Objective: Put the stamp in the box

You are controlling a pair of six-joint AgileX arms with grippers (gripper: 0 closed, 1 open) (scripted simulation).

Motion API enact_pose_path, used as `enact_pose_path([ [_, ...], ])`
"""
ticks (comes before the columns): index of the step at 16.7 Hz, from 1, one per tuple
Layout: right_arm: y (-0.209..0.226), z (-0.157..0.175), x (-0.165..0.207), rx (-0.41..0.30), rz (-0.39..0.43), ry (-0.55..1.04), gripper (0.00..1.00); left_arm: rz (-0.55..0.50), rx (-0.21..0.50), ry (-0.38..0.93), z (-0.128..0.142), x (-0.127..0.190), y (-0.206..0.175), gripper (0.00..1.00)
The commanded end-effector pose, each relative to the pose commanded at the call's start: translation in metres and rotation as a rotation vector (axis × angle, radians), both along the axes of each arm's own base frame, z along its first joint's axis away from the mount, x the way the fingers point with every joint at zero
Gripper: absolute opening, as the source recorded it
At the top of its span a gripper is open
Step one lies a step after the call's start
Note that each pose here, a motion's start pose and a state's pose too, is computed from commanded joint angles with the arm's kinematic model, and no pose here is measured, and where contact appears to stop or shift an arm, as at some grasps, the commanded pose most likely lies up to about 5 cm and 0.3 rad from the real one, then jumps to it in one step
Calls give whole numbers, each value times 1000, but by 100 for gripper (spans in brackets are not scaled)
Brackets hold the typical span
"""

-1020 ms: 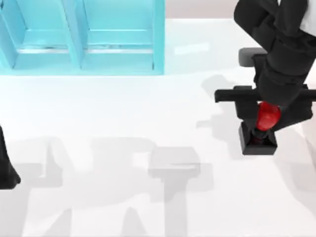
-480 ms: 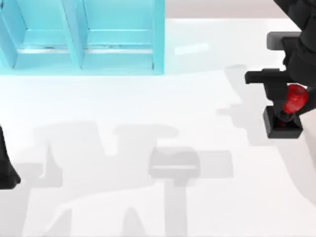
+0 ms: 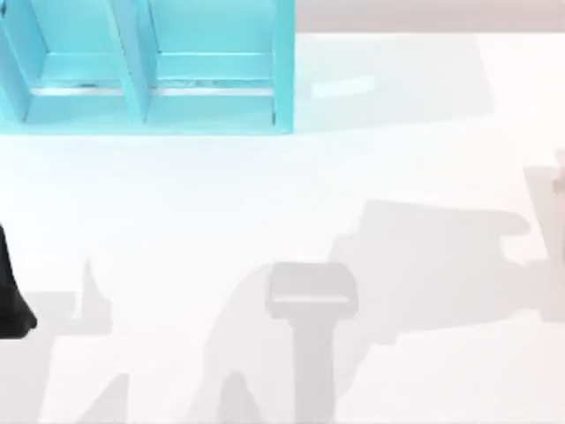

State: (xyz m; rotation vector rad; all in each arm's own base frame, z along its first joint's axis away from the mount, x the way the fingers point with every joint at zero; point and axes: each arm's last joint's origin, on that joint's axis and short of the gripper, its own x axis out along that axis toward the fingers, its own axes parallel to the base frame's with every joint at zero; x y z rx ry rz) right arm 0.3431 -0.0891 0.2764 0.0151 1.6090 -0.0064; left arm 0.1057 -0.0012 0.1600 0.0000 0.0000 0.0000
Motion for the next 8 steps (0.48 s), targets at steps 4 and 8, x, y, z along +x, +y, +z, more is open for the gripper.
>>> enact_pose_path([
  [4,-54,14,-22,-3,3,-33,0,0,0,0,0,0,0,100],
  [8,-60,16,-25,-5,4,-40,0,0,0,0,0,0,0,100],
])
